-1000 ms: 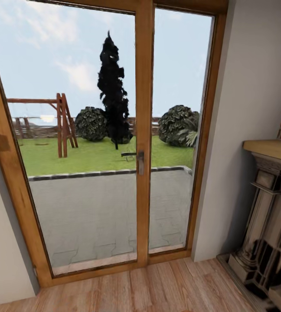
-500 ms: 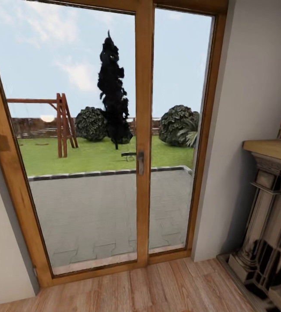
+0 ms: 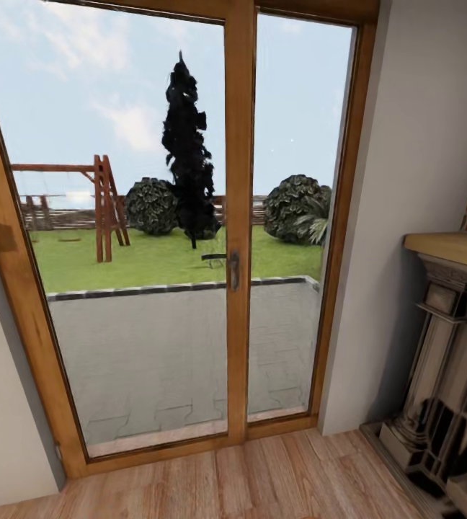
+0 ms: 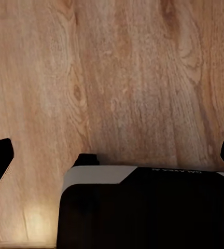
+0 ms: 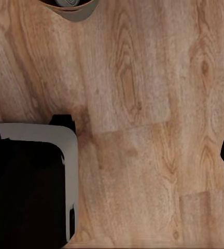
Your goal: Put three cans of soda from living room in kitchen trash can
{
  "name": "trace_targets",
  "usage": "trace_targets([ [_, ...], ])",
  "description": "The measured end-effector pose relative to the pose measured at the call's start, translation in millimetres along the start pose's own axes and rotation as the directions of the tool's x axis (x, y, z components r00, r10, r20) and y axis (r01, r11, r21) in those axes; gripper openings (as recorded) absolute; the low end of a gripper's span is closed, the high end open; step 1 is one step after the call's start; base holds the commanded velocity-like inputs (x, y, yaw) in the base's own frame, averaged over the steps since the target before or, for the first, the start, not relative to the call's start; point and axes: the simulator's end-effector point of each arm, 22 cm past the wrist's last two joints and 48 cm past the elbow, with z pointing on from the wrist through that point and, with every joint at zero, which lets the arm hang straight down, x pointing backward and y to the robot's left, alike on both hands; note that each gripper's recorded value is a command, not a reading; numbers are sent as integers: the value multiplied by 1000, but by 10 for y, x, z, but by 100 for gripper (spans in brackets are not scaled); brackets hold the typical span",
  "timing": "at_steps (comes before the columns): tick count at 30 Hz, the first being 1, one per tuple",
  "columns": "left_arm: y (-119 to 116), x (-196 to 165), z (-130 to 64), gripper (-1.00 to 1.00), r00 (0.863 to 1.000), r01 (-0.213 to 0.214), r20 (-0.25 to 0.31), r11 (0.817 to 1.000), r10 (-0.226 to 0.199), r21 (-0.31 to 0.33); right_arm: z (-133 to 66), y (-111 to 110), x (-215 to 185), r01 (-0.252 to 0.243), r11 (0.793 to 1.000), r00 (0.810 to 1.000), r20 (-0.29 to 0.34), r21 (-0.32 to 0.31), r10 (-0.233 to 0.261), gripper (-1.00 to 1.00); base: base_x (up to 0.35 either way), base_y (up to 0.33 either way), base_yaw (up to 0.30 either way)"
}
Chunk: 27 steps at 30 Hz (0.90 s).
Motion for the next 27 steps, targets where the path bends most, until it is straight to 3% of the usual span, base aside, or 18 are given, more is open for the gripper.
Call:
trace_targets([
  [11,289,452,33,100,998,-10,-59,999,8,-36,39,364,89,7,999,1000,-12,-47,-7,100,0,0,0],
  [27,354,538,36,100,998,-13,-70,999,10,-44,43,443,85,7,998,1000,-11,-57,-8,100,0,0,0],
])
